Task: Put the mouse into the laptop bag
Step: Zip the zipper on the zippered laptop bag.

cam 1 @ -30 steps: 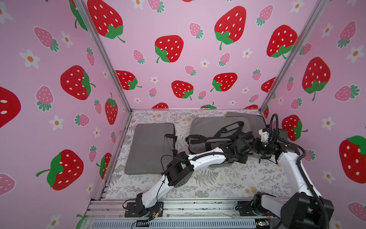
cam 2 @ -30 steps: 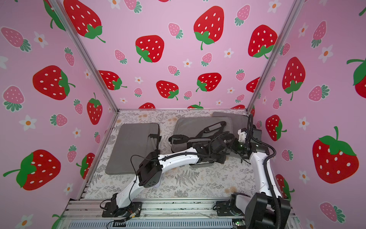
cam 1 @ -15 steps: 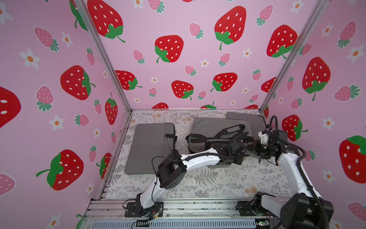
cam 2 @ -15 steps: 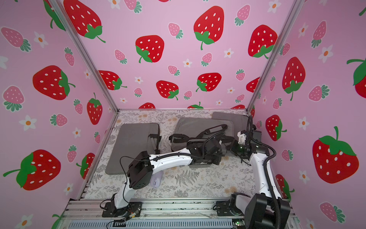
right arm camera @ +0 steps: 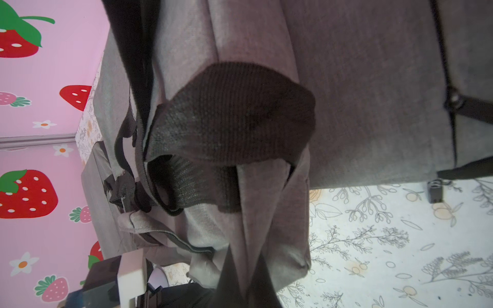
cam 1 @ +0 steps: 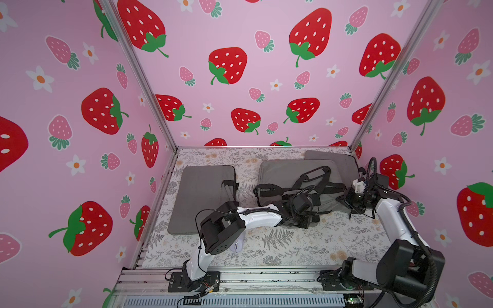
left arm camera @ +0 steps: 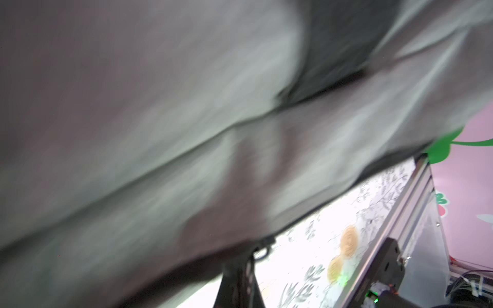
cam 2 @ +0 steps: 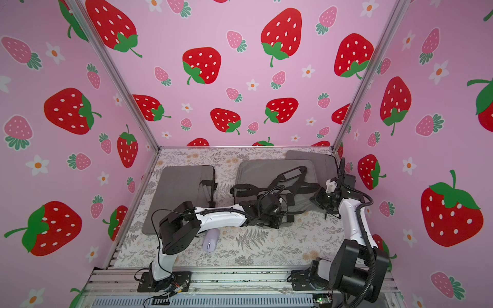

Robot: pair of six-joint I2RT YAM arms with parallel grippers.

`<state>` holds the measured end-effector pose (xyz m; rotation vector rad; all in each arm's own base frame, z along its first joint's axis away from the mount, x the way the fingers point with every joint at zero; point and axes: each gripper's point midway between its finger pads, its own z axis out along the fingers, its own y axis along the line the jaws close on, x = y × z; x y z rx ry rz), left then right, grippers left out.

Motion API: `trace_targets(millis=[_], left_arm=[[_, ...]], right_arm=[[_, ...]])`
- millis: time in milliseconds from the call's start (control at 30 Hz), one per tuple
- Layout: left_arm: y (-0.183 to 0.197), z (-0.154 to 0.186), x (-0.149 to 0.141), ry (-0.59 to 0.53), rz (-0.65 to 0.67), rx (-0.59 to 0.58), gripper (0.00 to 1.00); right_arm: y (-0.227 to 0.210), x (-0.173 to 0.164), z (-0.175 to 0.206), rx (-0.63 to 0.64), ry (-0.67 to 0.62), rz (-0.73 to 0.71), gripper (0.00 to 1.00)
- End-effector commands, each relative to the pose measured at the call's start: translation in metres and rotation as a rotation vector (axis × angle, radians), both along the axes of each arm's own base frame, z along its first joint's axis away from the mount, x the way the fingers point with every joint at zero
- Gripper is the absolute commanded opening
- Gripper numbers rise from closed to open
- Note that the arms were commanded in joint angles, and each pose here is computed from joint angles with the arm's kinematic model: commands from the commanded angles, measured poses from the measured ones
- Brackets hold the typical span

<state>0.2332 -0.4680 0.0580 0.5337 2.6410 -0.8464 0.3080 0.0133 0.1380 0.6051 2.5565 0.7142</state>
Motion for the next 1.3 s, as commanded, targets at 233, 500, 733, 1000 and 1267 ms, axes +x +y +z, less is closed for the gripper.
trace_targets(millis=[233,500,733,1000,1267], left_arm=[[0.086,-0.002,-0.002,0.004,0.076,0.137,0.00],[0.053,0.014,-0.030,-0.011,-0.114,0.086,0.00],[0.021,0.033,-0.045,-0.063,-0.208,0.053,0.00],[0.021,0.031,-0.047,-0.056,-0.200,0.049,0.00],[0.021,0.030,-0.047,-0.050,-0.184,0.055,0.00]], right_arm=[[-0.059,0.066,0.068,-0.191,-0.187,-0.144,0.00],[-0.048,0.104,0.040,-0.153,-0.141,-0.066,0.00],[-0.037,0.071,0.027,-0.254,-0.067,-0.011,0.50],[-0.040,-0.022,0.030,-0.443,-0.076,-0.073,0.67],[0.061,-0.057,-0.010,-0.209,-0.073,0.162,0.66]])
